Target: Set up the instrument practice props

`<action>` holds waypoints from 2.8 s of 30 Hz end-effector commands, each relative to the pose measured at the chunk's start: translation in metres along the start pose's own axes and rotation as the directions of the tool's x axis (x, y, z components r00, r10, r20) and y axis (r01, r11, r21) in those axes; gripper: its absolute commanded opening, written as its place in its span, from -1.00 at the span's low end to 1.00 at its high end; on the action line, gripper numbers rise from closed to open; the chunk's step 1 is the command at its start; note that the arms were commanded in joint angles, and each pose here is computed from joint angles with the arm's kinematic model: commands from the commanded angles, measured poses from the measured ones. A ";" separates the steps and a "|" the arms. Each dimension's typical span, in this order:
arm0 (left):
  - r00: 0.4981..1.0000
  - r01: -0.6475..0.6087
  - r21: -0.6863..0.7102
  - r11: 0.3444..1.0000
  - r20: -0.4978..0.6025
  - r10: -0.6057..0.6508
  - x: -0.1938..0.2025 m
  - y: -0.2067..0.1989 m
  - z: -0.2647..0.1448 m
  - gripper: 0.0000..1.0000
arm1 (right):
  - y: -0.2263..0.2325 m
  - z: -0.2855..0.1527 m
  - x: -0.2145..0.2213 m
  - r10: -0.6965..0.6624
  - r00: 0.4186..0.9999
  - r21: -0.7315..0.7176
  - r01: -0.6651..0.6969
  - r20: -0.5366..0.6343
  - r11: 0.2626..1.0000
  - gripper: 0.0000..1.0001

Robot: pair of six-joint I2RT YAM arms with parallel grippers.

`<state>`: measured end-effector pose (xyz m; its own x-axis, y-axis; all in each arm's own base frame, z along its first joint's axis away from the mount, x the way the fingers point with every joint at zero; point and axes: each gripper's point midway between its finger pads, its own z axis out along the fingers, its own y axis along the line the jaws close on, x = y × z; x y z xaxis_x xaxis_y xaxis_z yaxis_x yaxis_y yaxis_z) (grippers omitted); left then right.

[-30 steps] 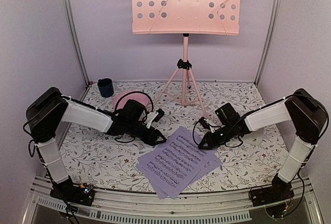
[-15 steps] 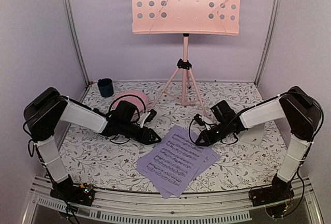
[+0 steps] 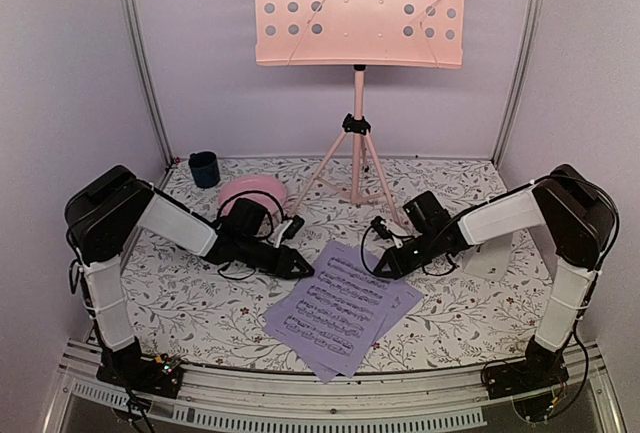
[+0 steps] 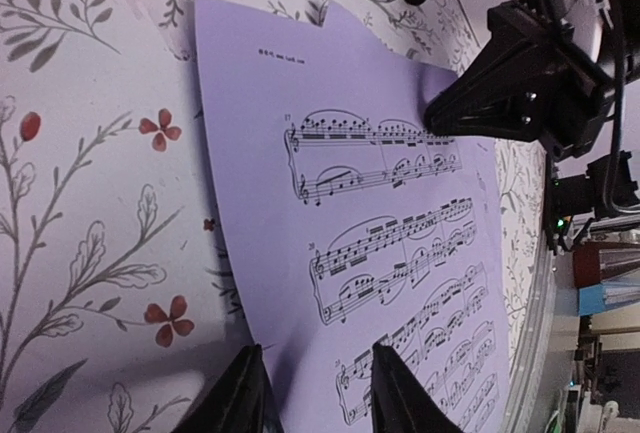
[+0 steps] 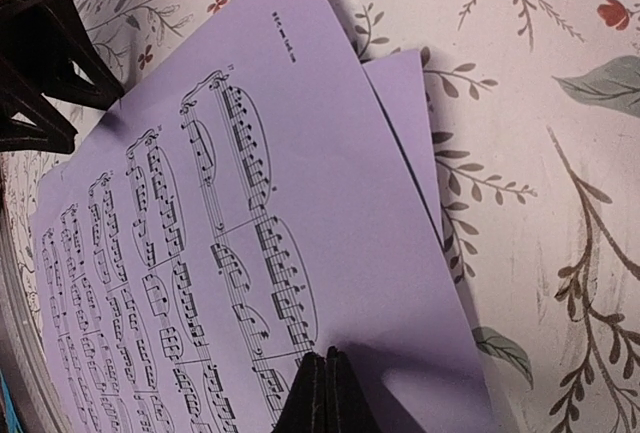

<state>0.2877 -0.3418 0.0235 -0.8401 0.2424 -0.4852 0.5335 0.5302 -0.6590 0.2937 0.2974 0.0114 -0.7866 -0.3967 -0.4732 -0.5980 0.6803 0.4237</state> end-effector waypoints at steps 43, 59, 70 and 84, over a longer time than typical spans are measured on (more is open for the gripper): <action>0.994 0.096 0.030 0.995 -0.049 -0.095 0.013 -0.001 -0.003 -0.43 | -0.027 0.018 0.036 0.096 0.988 0.111 -0.082 -0.122 0.990 -1.00; 0.990 0.137 0.099 0.986 -0.028 -0.135 0.001 -0.002 0.019 -0.49 | -0.026 0.018 0.035 0.097 0.988 0.108 -0.085 -0.117 0.991 -1.00; 0.994 0.108 0.114 0.988 -0.003 -0.108 -0.013 -0.007 0.032 -0.72 | -0.022 0.014 0.024 0.083 0.993 0.098 -0.074 -0.089 0.992 -1.00; 0.964 -0.150 0.072 0.986 0.231 0.130 -0.050 -0.055 -0.022 -1.00 | 0.034 -0.075 -0.054 -0.050 0.966 -0.002 0.053 0.253 0.999 0.26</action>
<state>0.2965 -0.3577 0.0487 -0.8473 0.1372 -0.5131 0.5108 0.4750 -0.7165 0.2977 0.2914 0.0582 -0.7674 -0.3299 -0.5498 -0.5888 0.7020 0.4006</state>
